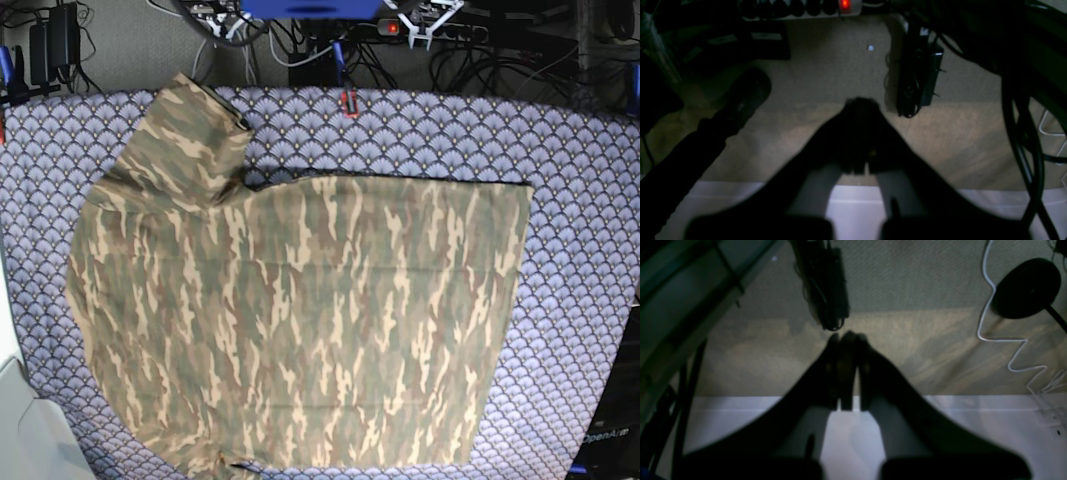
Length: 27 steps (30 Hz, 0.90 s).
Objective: Fold the T-shirt properly
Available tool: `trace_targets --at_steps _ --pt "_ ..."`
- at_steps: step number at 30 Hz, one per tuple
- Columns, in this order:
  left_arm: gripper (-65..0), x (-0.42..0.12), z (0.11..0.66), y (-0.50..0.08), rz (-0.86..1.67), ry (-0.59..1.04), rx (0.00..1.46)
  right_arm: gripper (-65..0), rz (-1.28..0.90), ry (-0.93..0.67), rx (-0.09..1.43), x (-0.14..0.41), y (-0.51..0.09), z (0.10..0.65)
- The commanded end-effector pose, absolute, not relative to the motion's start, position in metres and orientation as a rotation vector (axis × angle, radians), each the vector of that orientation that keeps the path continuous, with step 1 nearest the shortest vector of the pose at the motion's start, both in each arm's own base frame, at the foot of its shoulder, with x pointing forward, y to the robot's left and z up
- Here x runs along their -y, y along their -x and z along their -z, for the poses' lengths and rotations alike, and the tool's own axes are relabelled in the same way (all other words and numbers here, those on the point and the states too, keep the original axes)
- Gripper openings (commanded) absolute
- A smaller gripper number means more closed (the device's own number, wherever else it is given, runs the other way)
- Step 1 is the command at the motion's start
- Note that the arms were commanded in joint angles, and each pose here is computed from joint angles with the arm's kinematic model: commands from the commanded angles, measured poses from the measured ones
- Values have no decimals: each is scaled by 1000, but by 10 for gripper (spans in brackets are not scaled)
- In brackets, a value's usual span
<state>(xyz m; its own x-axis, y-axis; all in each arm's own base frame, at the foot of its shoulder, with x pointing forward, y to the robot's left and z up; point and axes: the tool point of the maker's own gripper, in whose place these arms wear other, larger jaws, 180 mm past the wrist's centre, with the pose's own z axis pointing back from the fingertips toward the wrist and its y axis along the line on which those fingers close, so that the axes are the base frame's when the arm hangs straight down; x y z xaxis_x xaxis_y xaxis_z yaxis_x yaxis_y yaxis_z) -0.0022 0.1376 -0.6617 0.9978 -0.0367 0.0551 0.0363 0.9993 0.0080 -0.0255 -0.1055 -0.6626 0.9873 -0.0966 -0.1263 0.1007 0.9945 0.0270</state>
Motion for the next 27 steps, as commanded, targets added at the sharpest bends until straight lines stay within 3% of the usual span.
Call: trace_targets --at_steps 1,27 --pt "-649 -139 662 7 40 -8 42 -650 101 -36 -127 107 27 663" --pt "-649 -138 661 5 34 -7 30 -650 -5 -32 -60 111 11 661"
